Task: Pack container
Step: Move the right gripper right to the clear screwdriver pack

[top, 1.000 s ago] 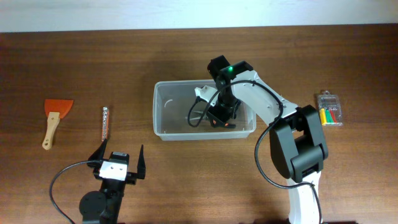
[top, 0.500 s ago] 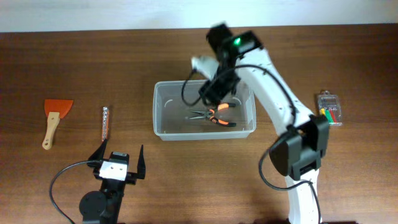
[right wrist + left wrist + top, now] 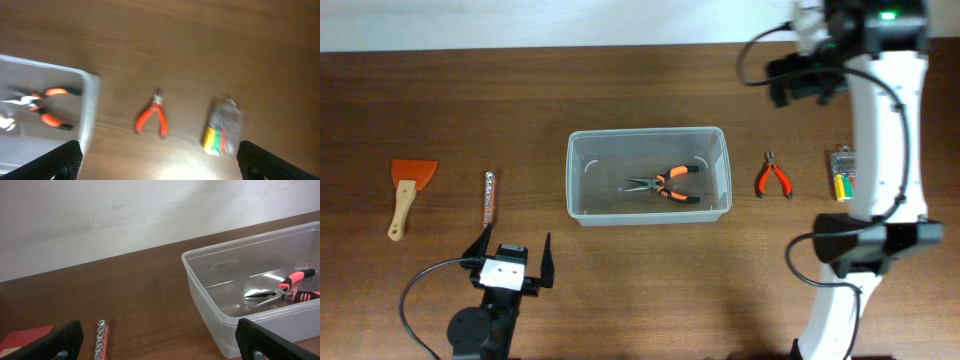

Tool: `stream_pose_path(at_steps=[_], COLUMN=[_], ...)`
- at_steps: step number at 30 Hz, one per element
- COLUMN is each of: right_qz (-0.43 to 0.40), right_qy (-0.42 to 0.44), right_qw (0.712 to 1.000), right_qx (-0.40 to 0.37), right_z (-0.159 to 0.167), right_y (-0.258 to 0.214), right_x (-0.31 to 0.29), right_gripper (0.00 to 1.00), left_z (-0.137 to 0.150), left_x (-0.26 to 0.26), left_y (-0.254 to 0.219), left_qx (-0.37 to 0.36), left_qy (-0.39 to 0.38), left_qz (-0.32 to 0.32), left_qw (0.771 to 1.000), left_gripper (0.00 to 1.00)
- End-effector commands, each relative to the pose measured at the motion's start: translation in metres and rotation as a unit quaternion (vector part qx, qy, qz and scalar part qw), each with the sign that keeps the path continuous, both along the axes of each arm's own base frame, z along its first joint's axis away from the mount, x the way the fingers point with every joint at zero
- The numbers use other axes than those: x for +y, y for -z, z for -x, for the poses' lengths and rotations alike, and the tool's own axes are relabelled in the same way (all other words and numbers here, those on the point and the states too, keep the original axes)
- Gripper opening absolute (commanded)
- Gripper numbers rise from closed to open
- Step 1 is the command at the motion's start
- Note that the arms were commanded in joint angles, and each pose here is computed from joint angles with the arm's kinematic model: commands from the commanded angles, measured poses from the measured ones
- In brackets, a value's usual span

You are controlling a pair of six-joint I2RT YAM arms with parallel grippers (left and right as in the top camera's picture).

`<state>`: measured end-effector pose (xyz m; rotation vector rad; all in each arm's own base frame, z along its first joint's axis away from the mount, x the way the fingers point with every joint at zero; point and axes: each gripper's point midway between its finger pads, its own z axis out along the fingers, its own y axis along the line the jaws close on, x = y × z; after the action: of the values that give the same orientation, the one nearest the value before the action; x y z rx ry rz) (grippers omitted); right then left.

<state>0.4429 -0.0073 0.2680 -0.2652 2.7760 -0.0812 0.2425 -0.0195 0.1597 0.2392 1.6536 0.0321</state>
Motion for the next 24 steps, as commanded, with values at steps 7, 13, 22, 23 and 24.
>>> stream_pose_path(at_steps=[7,13,22,23,24], right_qz=[0.014,0.006,-0.04,-0.04,-0.037], right_qy=[0.067,0.102,0.14,0.138,0.137], right_qw=[0.996,0.985,0.974,0.974,0.975], right_qx=[0.05,0.141,0.173,0.173,0.172], right_z=[0.056,0.071,0.065,0.062,0.059], right_y=[0.016,0.093,0.158,0.163,0.166], right_x=[-0.078,-0.144,-0.174,-0.174,-0.174], right_gripper=[0.99,0.99,0.99,0.99,0.99], left_z=[0.0,0.0,0.0,0.0,0.0], left_x=[0.002,0.002,0.002,0.002,0.003], left_y=[0.001,0.001,0.001,0.001,0.001], left_qx=[-0.001,-0.001,-0.001,-0.001,-0.001], left_qy=[-0.007,-0.007,-0.007,-0.007,-0.007], left_qz=[0.004,0.004,0.004,0.004,0.004], left_qw=[1.0,1.0,1.0,1.0,1.0], left_gripper=[0.99,0.99,0.99,0.99,0.99])
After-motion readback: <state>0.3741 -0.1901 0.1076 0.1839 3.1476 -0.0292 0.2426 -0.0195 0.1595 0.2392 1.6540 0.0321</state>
